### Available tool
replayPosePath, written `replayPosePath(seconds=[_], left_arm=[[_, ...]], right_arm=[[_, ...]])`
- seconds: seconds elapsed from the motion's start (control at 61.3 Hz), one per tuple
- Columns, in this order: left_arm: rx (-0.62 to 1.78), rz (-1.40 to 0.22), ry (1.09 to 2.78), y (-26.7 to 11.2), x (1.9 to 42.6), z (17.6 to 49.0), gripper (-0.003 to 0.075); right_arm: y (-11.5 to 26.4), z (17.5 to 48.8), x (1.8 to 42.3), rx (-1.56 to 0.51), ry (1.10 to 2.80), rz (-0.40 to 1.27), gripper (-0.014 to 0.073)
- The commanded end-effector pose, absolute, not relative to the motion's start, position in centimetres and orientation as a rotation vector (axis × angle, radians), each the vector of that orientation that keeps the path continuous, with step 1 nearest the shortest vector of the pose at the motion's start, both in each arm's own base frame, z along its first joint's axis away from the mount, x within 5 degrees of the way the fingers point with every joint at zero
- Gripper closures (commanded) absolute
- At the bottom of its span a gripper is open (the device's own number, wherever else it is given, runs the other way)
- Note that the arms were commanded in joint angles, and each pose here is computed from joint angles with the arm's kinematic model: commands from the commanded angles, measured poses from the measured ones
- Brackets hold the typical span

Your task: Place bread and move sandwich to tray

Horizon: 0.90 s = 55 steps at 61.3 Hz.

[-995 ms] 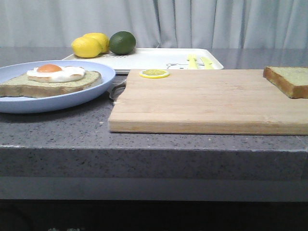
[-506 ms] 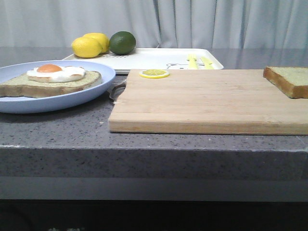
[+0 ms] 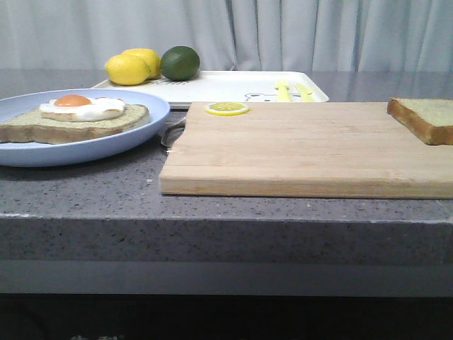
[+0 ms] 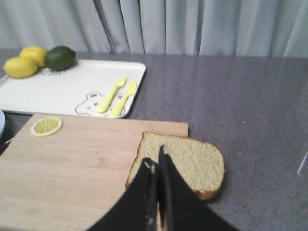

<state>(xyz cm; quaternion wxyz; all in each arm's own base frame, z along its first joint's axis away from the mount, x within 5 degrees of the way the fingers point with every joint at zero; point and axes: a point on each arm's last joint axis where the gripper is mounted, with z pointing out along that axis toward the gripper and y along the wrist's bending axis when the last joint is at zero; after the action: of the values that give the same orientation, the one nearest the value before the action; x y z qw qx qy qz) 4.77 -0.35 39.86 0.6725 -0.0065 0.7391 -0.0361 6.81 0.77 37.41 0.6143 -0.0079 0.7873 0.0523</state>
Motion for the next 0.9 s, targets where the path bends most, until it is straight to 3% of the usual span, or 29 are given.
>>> replayPosePath(seconds=[0.0,0.245,0.31,0.391,0.522,0.571,0.636,0.881], left_arm=[[-0.027,-0.095,1.613,-0.4,5.7,40.7,0.0741],[-0.029,-0.09,1.699,-0.4,7.3,39.0,0.0739],[-0.029,-0.09,1.709,-0.4,7.4,38.7,0.0723],[-0.028,-0.086,1.711,-0.4,7.5,38.7,0.0627],[-0.028,-0.086,1.707,-0.4,7.5,38.8,0.0342],[-0.028,-0.086,1.707,-0.4,7.5,38.8,0.0236],[-0.028,-0.086,1.707,-0.4,7.5,38.8,0.0179],[-0.028,-0.085,1.709,-0.3,7.6,38.7,0.0176]], right_arm=[[0.8,38.0,7.9,-0.017,1.784,0.123,0.0664],[0.9,36.9,8.6,-0.02,1.866,0.121,0.0657],[0.8,36.9,8.5,-0.022,1.874,0.115,0.0608],[0.8,36.8,8.5,-0.022,1.877,0.115,0.0454],[0.8,36.8,8.5,-0.022,1.876,0.115,0.0102],[0.8,36.8,8.5,-0.023,1.879,0.115,0.0027],[0.8,36.8,8.5,-0.023,1.879,0.115,-0.0016],[1.3,36.7,9.2,0.004,1.91,0.201,-0.0018]])
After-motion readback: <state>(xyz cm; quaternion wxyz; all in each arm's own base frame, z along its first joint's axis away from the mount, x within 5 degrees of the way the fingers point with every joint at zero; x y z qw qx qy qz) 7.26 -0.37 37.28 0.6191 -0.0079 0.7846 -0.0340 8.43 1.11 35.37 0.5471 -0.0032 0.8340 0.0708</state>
